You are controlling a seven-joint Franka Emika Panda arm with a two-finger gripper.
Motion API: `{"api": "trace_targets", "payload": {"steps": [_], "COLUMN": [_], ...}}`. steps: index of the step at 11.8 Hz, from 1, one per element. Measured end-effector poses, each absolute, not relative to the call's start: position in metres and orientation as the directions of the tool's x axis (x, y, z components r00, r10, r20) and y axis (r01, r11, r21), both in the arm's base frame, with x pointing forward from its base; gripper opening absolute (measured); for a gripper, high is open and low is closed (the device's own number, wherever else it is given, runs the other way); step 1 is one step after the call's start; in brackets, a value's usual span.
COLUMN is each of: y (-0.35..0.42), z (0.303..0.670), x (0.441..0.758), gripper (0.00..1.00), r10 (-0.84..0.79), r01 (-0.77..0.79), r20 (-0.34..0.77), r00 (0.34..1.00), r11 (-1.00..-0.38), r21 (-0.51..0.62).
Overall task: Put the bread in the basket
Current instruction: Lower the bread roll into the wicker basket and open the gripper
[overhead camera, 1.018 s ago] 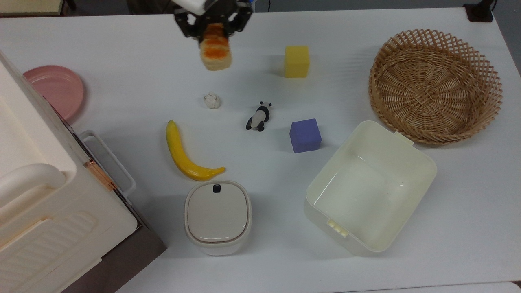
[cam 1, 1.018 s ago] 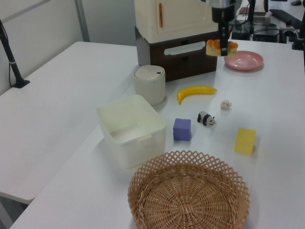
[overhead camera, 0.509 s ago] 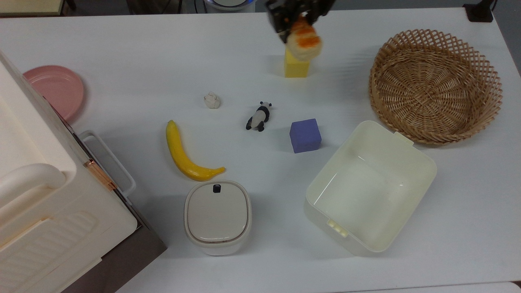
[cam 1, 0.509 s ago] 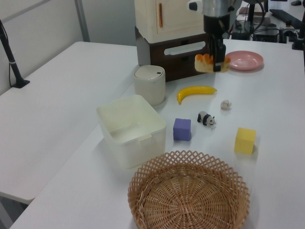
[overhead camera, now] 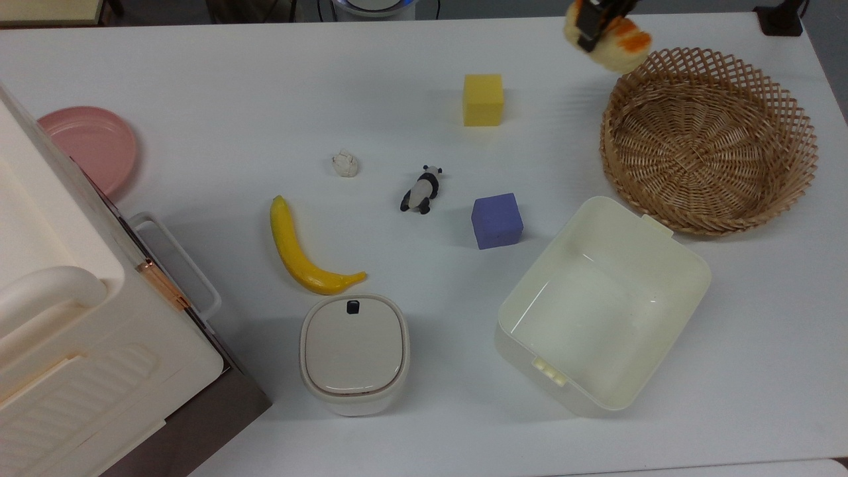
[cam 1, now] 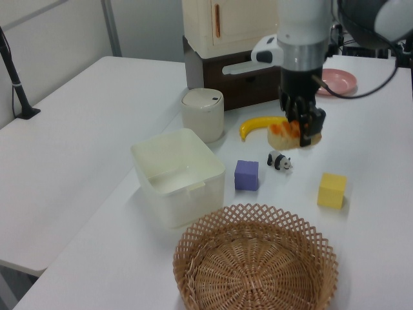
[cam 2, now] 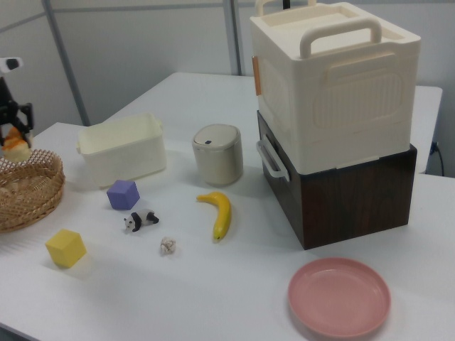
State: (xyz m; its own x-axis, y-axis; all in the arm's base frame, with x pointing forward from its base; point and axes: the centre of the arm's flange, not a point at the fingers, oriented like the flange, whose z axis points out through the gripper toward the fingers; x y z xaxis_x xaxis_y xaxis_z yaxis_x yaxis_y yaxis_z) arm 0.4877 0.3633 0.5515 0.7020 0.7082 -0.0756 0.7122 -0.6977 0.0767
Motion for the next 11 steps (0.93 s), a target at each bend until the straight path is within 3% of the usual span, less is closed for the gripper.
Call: {"api": "trace_targets", "payload": {"steps": [5,8,11], "y": [0.442,0.458,0.476], "z": [0.531,0.514,0.471], "x": [0.442,0.450,0.458], "gripper": [0.58,0.59,0.64], "r10": [0.802,0.803,0.803], "r01": [0.804,0.806,0.809], "r20": [-0.068,-0.081,-0.100], "r00": [0.594,0.591,0.587], "r11": [-0.588,-0.582,-0.577], "r21": [0.092,0.107,0.111]}}
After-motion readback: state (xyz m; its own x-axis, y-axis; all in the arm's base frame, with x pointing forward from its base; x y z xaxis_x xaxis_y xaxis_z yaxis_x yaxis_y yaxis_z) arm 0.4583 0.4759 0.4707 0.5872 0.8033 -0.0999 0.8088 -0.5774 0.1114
